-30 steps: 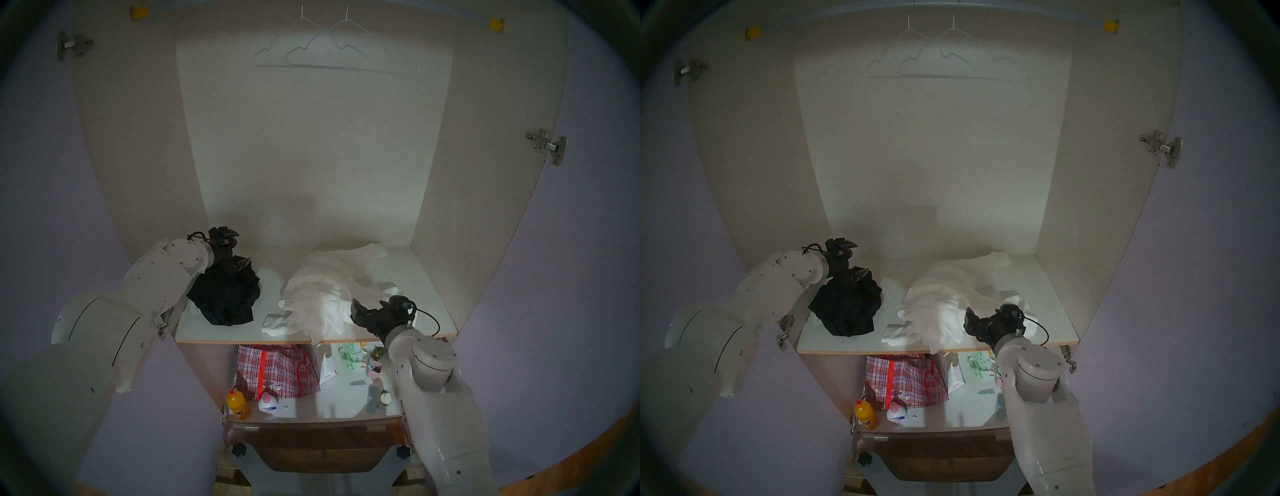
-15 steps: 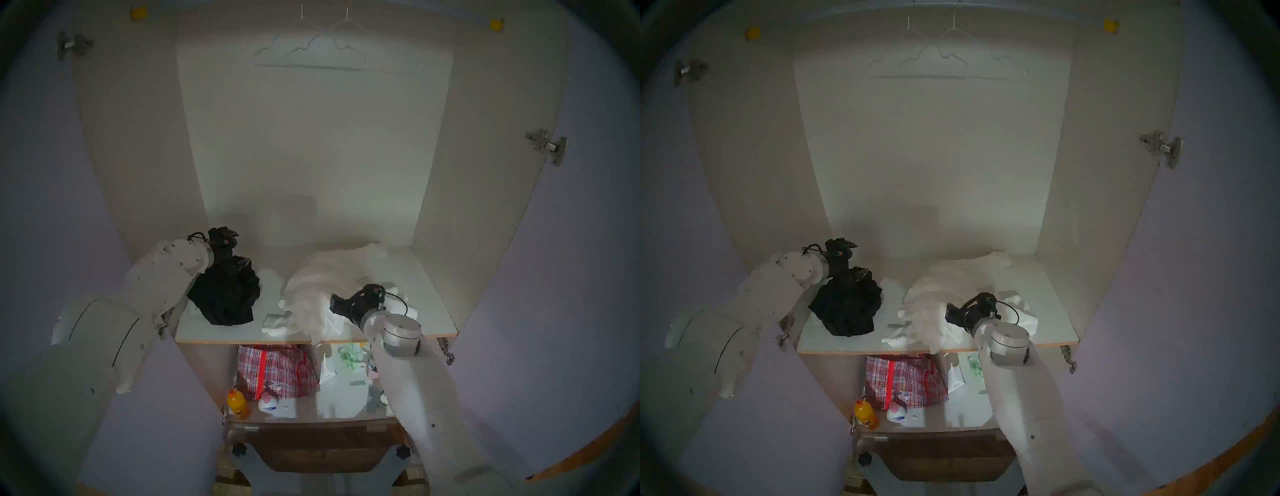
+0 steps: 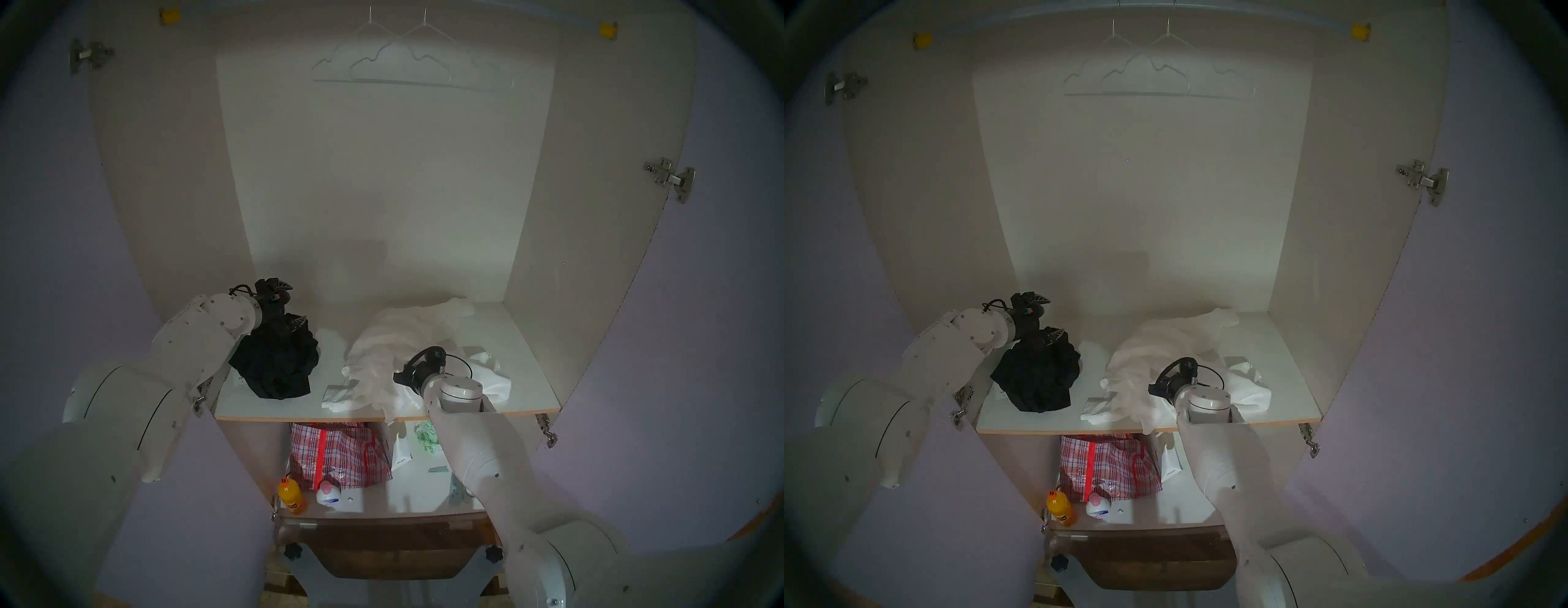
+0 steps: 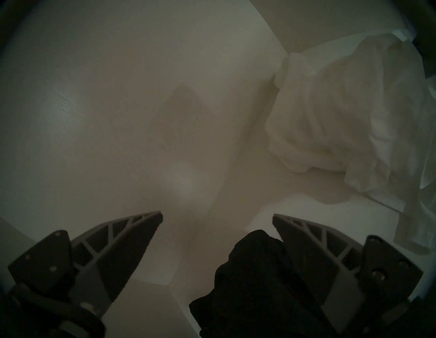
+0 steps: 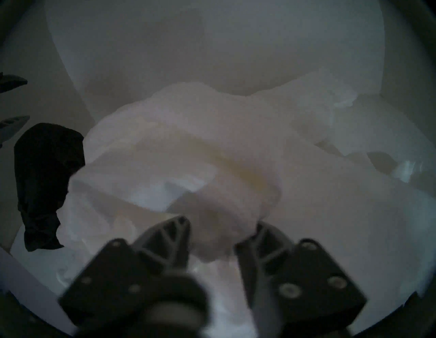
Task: Sort tops into two piles: light colors and dark colors
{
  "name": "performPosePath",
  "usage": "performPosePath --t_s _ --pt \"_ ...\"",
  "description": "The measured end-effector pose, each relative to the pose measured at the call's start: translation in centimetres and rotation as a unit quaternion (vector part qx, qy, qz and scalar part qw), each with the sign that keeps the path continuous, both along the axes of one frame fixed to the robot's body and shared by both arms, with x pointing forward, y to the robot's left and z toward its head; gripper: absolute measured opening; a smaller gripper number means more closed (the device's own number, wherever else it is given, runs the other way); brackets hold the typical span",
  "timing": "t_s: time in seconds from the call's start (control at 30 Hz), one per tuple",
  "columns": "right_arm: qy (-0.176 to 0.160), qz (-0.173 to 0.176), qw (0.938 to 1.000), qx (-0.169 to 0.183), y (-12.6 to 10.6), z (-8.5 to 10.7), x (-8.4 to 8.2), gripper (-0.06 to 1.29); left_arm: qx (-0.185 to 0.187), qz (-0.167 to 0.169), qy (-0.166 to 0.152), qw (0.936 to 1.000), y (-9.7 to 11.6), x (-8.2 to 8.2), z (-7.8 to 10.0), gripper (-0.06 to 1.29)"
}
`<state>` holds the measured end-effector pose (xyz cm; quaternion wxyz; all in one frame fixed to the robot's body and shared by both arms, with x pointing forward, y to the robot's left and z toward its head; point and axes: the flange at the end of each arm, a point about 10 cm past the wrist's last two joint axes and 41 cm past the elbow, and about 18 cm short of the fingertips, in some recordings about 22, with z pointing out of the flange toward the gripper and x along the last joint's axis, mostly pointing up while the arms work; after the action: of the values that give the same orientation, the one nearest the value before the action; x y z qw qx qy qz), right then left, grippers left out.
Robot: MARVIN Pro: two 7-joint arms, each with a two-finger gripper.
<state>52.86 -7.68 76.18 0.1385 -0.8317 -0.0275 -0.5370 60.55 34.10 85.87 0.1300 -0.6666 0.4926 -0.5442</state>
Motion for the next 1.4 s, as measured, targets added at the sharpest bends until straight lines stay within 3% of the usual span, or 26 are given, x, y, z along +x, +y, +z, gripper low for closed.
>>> performPosePath --t_s 0.1,0.27,0.33,0.43,0.6,0.67,0.7,0.73,0.8,0.93,1.03,1.17,1.4 --pt "-0.057 0.001 0.9984 0.0 0.8 3.0 1.0 0.01 0.0 0.0 0.0 1.0 0.0 0.0 0.0 1.26" --pt "-0.134 0.0 0.991 0.007 1.7 6.3 1.1 -0.01 0.0 0.0 0.0 1.0 0.0 0.0 0.0 1.26" --pt "-0.195 -0.001 0.9807 0.017 2.1 8.9 0.6 -0.01 0.0 0.0 0.0 1.0 0.0 0.0 0.0 1.26" --pt "-0.238 -0.001 0.971 0.026 2.4 10.9 -0.4 -0.01 0.0 0.0 0.0 1.0 0.0 0.0 0.0 1.26" --pt "-0.282 -0.004 0.9589 0.034 2.8 13.5 -2.5 -0.02 0.0 0.0 -0.001 1.0 0.0 0.0 0.0 1.26" --pt "-0.304 -0.011 0.9524 0.02 2.7 15.0 -3.3 -0.02 0.0 0.0 -0.001 1.0 0.0 0.0 0.0 1.26" --pt "-0.325 -0.034 0.945 -0.006 2.3 16.5 -4.0 -0.02 0.0 -0.001 -0.001 1.0 0.0 0.0 0.0 1.26" --pt "-0.332 -0.054 0.9414 -0.022 1.9 17.4 -4.3 -0.02 0.0 -0.001 -0.001 1.0 0.0 0.0 0.1 1.26" --pt "-0.334 -0.089 0.9376 -0.04 1.2 18.3 -4.4 -0.02 0.0 -0.001 -0.001 1.0 -0.1 0.0 0.1 1.26" --pt "-0.315 -0.148 0.9354 -0.064 -0.7 18.0 -3.9 -0.02 0.0 -0.002 -0.002 1.0 -0.1 0.0 0.1 1.26" --pt "-0.302 -0.167 0.9353 -0.078 -2.3 17.5 -3.3 -0.02 0.0 -0.003 -0.002 1.0 -0.1 0.0 0.1 1.26" --pt "-0.265 -0.202 0.9416 -0.045 -5.5 16.5 -2.6 -0.02 0.0 -0.003 -0.003 1.0 -0.1 0.0 0.1 1.26" --pt "-0.248 -0.255 0.9338 -0.041 -9.7 15.8 -2.1 -0.02 0.0 -0.002 -0.003 1.0 -0.1 0.0 0.1 1.26"
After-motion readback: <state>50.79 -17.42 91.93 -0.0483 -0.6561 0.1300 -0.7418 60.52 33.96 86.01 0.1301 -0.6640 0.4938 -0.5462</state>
